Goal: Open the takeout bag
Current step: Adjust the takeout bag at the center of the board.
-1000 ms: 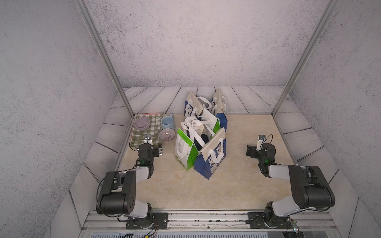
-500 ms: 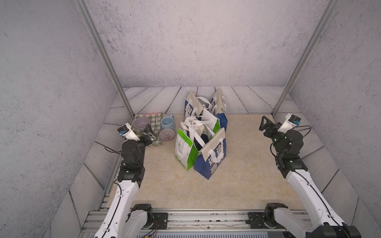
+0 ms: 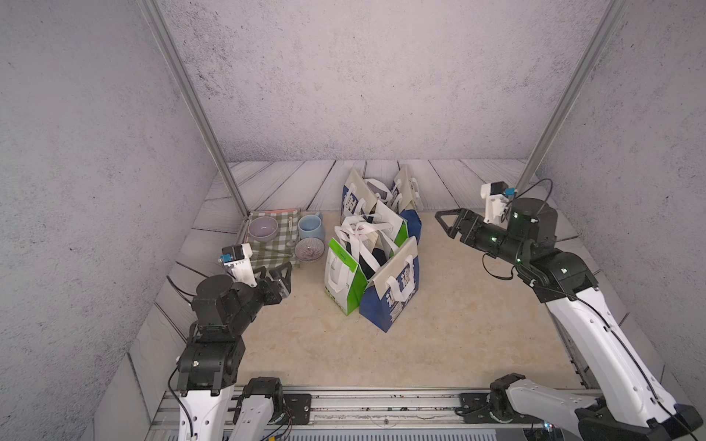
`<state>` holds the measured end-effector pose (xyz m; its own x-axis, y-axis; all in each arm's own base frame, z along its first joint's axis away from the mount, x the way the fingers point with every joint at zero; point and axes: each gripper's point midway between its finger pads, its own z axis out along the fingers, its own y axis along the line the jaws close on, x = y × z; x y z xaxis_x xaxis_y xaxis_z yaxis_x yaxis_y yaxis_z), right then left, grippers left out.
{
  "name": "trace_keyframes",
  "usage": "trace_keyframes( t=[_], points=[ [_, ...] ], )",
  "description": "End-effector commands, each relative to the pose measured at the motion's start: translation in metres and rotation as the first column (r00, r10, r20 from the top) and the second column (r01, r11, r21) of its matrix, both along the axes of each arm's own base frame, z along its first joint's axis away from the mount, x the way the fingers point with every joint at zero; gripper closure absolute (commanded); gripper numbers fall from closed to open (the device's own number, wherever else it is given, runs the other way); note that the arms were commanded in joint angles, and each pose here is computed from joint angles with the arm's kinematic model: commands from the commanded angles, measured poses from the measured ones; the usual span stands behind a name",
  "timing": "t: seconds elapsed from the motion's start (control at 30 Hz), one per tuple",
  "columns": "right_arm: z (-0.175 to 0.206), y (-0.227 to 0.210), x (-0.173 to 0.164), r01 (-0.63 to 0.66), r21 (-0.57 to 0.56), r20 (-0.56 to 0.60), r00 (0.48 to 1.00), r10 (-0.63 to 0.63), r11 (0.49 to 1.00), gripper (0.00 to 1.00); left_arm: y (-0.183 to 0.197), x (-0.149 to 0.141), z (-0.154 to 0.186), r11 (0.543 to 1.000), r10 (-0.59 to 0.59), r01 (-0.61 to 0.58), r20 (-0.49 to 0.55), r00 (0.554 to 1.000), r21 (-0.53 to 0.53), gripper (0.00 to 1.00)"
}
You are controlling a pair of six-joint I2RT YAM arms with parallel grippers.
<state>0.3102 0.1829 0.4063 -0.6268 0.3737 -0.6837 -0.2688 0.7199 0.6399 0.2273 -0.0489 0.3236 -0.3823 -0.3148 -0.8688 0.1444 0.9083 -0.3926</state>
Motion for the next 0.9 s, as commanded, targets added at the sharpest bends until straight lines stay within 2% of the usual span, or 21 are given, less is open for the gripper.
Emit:
trace_keyframes(
  t=[0.0,0.23,0.37,0.47,0.87],
  points=[
    [-0.043,0.021,-0.014,-0.066,-0.074,-0.209,0.977,0.049,0.995,0.14,0.001,-0.016,-0.034,0.998,-0.019,0.023,-0.080,0.997,0.057,0.22],
    [-0.087,0.051,-0.011,-0.133,-0.220,-0.366,0.930,0.045,0.966,0.12,-0.001,-0.022,-0.055,0.998,-0.031,0.036,-0.097,0.995,0.053,0.24],
    [-0.102,0.059,-0.006,-0.147,-0.271,-0.380,0.924,0.035,0.951,0.13,0.001,-0.022,-0.056,0.998,-0.019,0.025,-0.087,0.996,0.064,0.24],
    [-0.123,0.067,-0.005,-0.192,-0.311,-0.440,0.897,0.038,0.931,0.14,0.000,-0.023,-0.056,0.998,-0.021,0.026,-0.083,0.996,0.065,0.24],
    [-0.145,0.081,-0.002,-0.284,-0.417,-0.479,0.876,0.057,0.863,0.27,0.002,-0.026,-0.055,0.997,-0.014,0.019,-0.058,0.998,0.080,0.24]
  ],
)
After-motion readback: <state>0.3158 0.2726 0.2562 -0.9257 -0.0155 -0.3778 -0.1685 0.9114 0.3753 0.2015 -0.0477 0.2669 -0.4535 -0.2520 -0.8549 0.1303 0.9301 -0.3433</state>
